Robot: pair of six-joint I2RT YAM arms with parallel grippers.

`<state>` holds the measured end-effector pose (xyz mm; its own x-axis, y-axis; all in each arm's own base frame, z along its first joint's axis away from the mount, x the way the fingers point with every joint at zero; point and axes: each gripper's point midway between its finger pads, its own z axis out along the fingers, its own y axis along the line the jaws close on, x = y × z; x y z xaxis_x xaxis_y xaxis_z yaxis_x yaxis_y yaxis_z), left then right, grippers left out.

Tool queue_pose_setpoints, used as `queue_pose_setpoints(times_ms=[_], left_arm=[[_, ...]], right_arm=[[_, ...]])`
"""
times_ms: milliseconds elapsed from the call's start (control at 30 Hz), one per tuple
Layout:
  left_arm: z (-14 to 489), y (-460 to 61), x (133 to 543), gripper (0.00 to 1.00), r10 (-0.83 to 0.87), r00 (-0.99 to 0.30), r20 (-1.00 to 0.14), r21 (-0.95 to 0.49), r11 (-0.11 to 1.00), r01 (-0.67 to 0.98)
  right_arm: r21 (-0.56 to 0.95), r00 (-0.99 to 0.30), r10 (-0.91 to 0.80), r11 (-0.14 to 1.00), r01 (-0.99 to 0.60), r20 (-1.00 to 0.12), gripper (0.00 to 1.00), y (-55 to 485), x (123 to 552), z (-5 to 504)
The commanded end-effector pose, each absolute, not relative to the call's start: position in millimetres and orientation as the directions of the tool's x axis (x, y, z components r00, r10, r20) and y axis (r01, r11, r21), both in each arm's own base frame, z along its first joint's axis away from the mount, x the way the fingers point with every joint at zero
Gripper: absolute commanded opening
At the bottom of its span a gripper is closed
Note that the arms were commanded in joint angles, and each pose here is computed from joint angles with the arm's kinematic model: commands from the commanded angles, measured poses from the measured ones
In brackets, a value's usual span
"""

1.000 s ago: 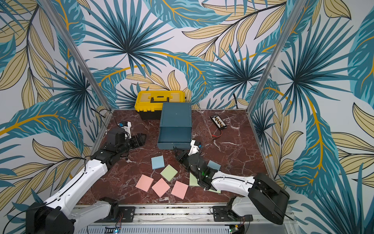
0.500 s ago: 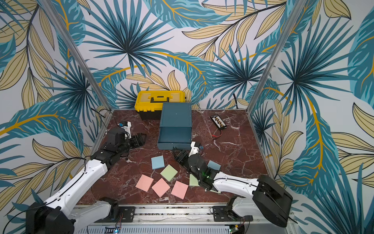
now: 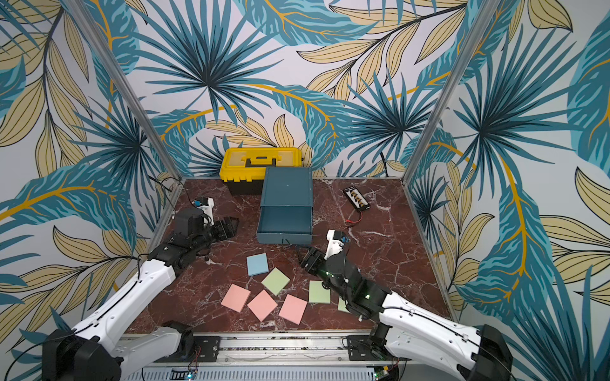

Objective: Please put the sticky notes in the drawer by color
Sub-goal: Open the drawer in the storage box, then pick up the sticky notes from the center of the board.

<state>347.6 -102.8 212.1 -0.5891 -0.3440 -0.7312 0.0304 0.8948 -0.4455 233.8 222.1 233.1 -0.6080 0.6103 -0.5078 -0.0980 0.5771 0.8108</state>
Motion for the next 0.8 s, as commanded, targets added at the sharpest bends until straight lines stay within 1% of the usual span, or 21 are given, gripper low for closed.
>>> queue_pose_setpoints(times_ms=[0,33,100,200,233,267,300,333,433,500,533,633,767], left_arm=[[225.7,-109.0,351.3,0.84,-0.332,-0.580,-0.744,-0.451,0.890,0.069],[226.0,-110.8,351.6,0.84,-0.329,-0.584,-0.742,-0.454,0.888,0.076],[225.0,-111.6,351.7,0.86,-0.328,-0.587,-0.740,-0.456,0.886,0.079],[220.2,-112.5,352.9,0.87,-0.327,-0.593,-0.736,-0.457,0.886,0.077],[217.2,-112.4,353.5,0.89,-0.329,-0.600,-0.729,-0.458,0.886,0.071],[215.0,-112.6,353.7,0.92,-0.329,-0.606,-0.724,-0.458,0.887,0.065],[212.4,-113.4,353.9,0.95,-0.329,-0.614,-0.717,-0.459,0.886,0.061],[211.2,-114.0,354.8,1.00,-0.329,-0.619,-0.713,-0.460,0.886,0.060],[206.0,-114.5,353.3,1.00,-0.328,-0.644,-0.691,-0.460,0.887,0.042],[207.8,-115.1,351.5,1.00,-0.329,-0.653,-0.682,-0.464,0.885,0.039],[208.9,-115.3,350.2,1.00,-0.329,-0.657,-0.678,-0.465,0.885,0.037],[210.0,-115.1,346.3,1.00,-0.331,-0.661,-0.674,-0.470,0.882,0.037],[210.0,-114.1,340.7,1.00,-0.328,-0.658,-0.678,-0.469,0.882,0.043]], right_arm=[[0.622,-0.620,0.488,0.783,0.000,-0.615,0.69,170.3,213.6,200.3],[0.595,-0.602,0.491,0.803,0.033,-0.629,0.71,153.9,209.6,200.6],[0.554,-0.561,0.507,0.827,0.102,-0.654,0.74,123.1,202.8,202.2],[0.459,-0.479,0.529,0.848,0.266,-0.700,0.81,68.3,191.4,205.2],[0.416,-0.465,0.519,0.855,0.310,-0.718,0.83,54.4,187.7,206.2],[0.378,-0.460,0.503,0.861,0.341,-0.731,0.83,46.2,185.9,206.9],[0.335,-0.468,0.477,0.872,0.357,-0.744,0.84,42.8,185.8,207.0],[0.292,-0.483,0.447,0.884,0.364,-0.753,0.85,43.6,187.6,206.6],[0.172,-0.538,0.371,0.907,0.384,-0.757,0.92,53.6,196.0,199.6],[0.115,-0.569,0.334,0.915,0.386,-0.751,0.98,62.2,202.5,191.3],[0.095,-0.587,0.320,0.920,0.381,-0.744,0.99,66.8,205.9,185.4],[0.107,-0.632,0.329,0.926,0.363,-0.702,1.00,80.0,215.6,166.3],[0.118,-0.693,0.421,0.890,0.441,-0.586,1.00,67.7,221.4,125.6]])
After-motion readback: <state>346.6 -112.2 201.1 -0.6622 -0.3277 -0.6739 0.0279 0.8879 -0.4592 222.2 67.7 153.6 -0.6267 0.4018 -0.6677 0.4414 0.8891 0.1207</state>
